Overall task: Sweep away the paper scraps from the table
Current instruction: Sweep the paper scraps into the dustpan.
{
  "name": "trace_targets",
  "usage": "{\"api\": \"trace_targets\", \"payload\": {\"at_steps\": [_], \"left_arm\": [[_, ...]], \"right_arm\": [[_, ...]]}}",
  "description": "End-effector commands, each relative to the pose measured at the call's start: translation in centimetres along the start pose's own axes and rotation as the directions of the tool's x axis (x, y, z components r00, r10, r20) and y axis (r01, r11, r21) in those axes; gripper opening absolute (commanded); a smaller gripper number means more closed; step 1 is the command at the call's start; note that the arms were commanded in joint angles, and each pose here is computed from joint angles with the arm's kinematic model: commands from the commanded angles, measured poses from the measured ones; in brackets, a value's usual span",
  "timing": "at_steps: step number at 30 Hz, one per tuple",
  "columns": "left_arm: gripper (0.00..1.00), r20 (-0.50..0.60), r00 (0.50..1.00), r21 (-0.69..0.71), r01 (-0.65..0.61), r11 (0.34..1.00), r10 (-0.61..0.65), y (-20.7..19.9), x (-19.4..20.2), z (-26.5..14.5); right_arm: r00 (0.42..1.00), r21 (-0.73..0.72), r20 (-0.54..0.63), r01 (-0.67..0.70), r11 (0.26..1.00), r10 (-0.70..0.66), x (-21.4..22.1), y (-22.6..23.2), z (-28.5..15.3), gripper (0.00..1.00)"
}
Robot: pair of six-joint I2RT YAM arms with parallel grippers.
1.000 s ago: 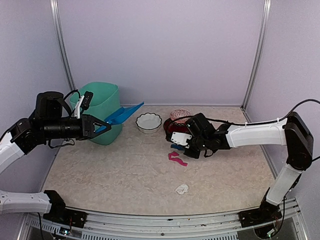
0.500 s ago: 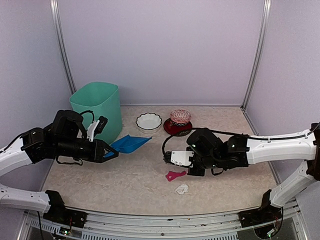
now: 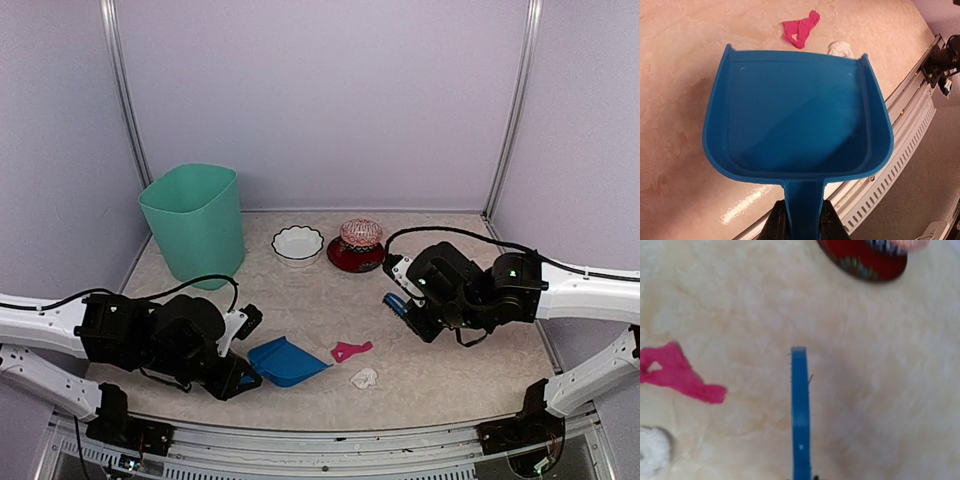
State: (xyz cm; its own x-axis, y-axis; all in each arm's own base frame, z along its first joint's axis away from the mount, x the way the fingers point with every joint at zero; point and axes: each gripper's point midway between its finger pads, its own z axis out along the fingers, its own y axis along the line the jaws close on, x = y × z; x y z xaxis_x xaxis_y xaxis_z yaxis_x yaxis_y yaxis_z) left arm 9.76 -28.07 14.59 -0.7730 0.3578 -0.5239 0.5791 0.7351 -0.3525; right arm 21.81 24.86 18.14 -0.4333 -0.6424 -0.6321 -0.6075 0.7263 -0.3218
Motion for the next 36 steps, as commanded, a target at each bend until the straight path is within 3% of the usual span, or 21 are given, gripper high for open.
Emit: {"api": "trace_targets", "payload": {"at_steps": [1,13,26,36], "left_arm": [[0.0,-0.014,0.998,-0.08,-0.064,0.995,0.063,-0.2,2.0,1.7],[0.0,-0.072,0.978,-0.177,-0.203,0.963,0.193,-0.8,4.3,6.8],[0.0,-0.131,0.954,-0.163,-0.289,0.943,0.27,-1.7,4.2,11.7],[0.0,-0.158,0.962,-0.161,-0.249,0.955,0.224,-0.5,4.9,13.4]], "right_arm": [[0.976,-0.027,-0.096,-0.201,0.979,0.197,1.9,0.9,0.3,0.0],[0.937,0.054,-0.265,-0.222,0.974,0.228,2.8,3.3,4.5,0.0],[0.965,-0.189,-0.237,-0.158,0.969,0.111,-0.8,12.1,5.8,0.0],[0.99,-0.383,-0.14,-0.056,0.922,0.002,-2.5,16.3,2.1,0.0]]}}
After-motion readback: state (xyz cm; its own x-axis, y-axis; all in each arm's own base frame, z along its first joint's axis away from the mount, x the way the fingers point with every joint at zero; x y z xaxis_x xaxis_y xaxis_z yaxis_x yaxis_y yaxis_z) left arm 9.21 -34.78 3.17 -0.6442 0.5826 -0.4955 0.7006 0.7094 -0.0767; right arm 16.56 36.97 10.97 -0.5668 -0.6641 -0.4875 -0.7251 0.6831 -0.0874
